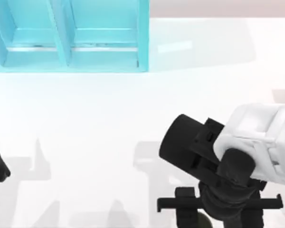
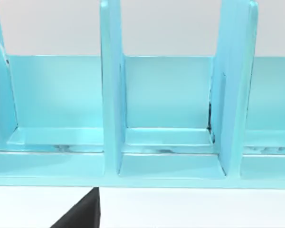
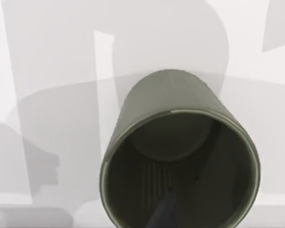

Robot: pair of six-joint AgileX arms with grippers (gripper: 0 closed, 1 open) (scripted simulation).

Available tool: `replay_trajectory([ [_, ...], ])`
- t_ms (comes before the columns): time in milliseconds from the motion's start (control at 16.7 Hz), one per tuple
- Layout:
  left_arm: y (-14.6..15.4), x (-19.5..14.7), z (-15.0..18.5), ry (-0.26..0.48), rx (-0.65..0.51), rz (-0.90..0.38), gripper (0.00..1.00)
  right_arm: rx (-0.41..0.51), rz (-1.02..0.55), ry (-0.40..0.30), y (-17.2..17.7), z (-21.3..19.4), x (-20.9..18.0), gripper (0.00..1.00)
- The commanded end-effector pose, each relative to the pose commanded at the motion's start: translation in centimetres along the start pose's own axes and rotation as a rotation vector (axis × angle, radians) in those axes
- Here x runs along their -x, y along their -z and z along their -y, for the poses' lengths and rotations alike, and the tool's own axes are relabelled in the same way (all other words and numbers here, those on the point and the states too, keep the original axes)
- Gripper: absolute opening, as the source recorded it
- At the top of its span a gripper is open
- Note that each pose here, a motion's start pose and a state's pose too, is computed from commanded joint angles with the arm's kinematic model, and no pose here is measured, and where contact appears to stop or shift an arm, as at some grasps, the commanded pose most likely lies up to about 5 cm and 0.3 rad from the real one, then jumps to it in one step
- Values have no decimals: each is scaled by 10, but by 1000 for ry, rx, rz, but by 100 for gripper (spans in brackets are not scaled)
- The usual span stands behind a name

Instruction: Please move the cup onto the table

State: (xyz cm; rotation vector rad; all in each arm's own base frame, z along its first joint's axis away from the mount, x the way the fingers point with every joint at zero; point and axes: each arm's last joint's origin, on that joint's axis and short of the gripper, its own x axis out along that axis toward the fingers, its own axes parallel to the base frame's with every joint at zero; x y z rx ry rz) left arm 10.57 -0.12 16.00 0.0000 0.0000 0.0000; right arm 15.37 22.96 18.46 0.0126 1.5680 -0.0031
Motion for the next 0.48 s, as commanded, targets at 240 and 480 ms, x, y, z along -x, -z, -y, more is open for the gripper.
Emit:
replay_trajectory([
  [240,0,0,0,0,0,0,100,0,0,0,0,0,0,100],
  [480,0,0,0,0,0,0,100,0,0,0,0,0,0,100],
])
